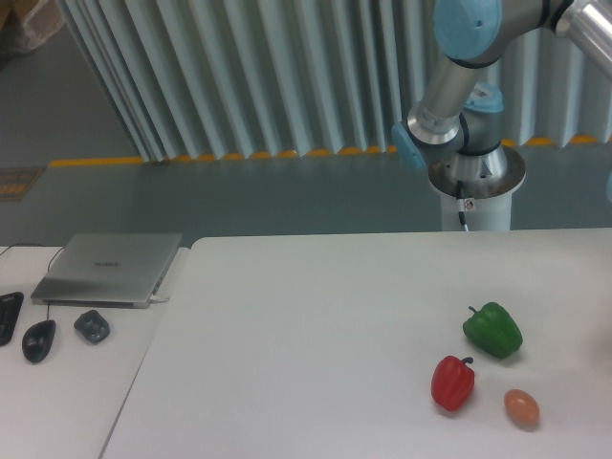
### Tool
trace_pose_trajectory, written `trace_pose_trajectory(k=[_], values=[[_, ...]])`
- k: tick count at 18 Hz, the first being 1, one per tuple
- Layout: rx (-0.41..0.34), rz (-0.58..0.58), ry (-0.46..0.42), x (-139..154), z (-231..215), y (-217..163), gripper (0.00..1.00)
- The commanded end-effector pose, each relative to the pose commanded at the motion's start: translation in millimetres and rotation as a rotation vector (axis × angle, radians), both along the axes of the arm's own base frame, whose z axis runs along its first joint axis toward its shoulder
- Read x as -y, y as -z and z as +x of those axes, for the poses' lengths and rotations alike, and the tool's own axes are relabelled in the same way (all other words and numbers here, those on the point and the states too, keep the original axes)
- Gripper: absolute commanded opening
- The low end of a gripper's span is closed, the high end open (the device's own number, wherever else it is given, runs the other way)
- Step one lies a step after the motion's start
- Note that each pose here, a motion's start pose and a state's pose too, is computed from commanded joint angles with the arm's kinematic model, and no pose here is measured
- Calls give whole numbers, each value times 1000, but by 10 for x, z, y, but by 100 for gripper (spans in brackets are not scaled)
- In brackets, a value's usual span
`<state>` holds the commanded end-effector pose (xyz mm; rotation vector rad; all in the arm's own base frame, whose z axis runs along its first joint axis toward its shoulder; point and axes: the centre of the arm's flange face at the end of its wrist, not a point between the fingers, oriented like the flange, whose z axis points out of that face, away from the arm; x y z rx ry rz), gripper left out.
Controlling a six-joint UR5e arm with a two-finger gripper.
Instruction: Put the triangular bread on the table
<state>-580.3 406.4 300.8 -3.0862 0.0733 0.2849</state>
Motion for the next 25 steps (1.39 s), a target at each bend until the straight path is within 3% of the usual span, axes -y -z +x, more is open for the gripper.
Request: trace_pose_trajectory(k=[16,17,18,19,21,22,25], values=[[28,-14,11,-30,-39,221,100],[27,-15,9,-28,-40,221,97],[26,-14,4,-32,-48,218,76],[26,-17,1,-29,-49,219,67],[23,-16,2,-30,-50,201,61],[24,-17,-1,-28,-50,203,50],[15,-9,-2,-1,-85,100,48]])
